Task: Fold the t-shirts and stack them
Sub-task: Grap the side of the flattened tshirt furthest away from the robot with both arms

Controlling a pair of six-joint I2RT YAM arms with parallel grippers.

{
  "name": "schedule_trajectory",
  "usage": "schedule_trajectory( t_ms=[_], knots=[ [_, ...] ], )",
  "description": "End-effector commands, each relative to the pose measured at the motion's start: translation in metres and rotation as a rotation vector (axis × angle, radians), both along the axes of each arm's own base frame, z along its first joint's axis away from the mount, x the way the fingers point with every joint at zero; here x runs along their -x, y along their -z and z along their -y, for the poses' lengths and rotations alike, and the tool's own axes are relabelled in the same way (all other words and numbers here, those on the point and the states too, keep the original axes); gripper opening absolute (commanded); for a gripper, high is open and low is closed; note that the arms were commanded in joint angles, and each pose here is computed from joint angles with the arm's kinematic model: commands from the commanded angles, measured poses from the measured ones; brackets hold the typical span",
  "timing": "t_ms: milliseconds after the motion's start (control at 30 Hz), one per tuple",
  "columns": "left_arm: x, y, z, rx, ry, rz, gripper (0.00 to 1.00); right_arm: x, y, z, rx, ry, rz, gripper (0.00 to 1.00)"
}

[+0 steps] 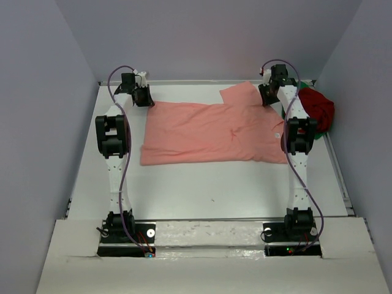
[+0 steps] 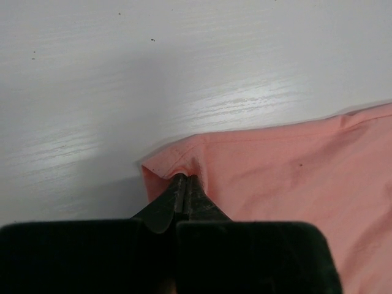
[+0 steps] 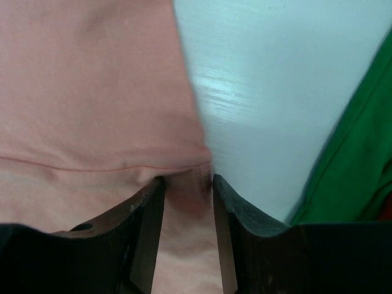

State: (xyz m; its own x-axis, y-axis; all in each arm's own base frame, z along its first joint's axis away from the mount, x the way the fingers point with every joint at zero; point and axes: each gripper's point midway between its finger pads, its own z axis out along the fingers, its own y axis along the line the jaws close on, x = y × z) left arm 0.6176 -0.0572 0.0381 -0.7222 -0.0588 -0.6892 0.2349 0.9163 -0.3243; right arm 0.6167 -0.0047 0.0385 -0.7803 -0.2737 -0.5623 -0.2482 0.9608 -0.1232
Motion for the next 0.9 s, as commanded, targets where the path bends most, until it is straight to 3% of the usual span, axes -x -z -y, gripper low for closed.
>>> schedule_trajectory(
  t_ms=[0, 133, 167, 200, 267, 867],
  knots=[
    [-0.006, -0.017, 0.004, 0.001, 0.013, 0.032, 0.00, -0.015, -0.016, 0.008, -0.004, 0.012, 0.069, 0.42],
    [-0.005, -0.021, 0.005, -0.005, 0.016, 0.038, 0.00, -0.017, -0.014, 0.013, -0.007, 0.021, 0.071, 0.32],
    [-0.005, -0.024, 0.006, -0.006, 0.019, 0.045, 0.00, -0.016, -0.013, 0.013, -0.007, 0.019, 0.068, 0.23],
    [-0.005, -0.025, 0.008, -0.004, 0.028, 0.050, 0.00, -0.017, -0.014, 0.013, -0.006, 0.014, 0.071, 0.21],
    [-0.008, -0.027, 0.008, -0.006, 0.025, 0.054, 0.00, -0.018, -0.017, 0.015, 0.004, 0.021, 0.078, 0.01],
    [-0.002, -0.064, 0.011, -0.117, 0.011, 0.121, 0.00, -0.007, -0.057, 0.013, -0.018, -0.012, 0.126, 0.00]
  ],
)
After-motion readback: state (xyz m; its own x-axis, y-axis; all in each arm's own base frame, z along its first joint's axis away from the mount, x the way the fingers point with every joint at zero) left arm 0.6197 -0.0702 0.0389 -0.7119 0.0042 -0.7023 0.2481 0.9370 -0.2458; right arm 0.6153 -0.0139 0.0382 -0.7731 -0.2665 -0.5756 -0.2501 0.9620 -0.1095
